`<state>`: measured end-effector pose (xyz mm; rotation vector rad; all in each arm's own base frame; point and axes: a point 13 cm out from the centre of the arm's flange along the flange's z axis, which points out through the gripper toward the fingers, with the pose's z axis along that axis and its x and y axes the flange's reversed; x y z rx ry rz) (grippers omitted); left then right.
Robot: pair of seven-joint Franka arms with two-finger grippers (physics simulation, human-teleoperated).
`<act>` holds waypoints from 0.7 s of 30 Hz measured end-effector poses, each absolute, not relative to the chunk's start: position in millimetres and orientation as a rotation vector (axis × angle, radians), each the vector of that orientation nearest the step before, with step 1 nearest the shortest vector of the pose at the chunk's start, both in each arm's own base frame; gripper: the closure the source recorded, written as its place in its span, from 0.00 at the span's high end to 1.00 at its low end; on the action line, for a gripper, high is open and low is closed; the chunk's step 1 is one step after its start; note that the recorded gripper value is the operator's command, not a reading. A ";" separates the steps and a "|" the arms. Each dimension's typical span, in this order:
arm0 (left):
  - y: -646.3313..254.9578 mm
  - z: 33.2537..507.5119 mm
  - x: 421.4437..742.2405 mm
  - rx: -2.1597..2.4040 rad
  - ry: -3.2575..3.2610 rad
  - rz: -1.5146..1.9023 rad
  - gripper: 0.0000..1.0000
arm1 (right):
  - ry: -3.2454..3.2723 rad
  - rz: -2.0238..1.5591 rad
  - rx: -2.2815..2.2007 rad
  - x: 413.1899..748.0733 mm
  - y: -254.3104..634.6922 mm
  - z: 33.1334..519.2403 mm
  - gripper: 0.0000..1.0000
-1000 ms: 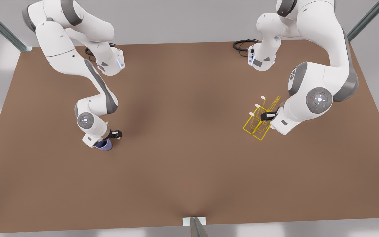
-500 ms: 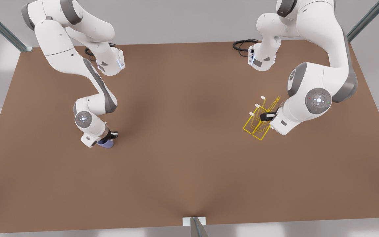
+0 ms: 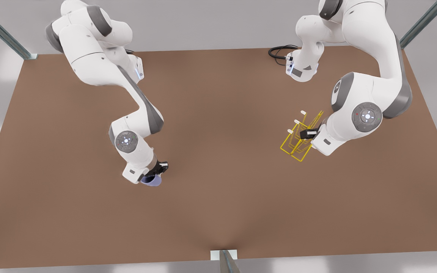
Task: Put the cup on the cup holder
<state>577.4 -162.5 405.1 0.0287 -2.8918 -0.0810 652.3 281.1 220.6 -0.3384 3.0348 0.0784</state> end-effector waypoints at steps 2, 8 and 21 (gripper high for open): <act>-165.0 404.4 576.0 0.022 -2.889 -0.083 1.00 | 3.039 0.046 -0.351 649.0 328.4 217.8 0.21; -162.7 393.9 574.3 0.027 -2.860 -0.094 1.00 | 3.094 0.121 -0.313 596.8 462.0 198.3 0.21; -166.1 388.7 570.3 0.046 -2.840 -0.109 1.00 | 2.980 0.854 0.354 631.9 590.4 194.7 0.21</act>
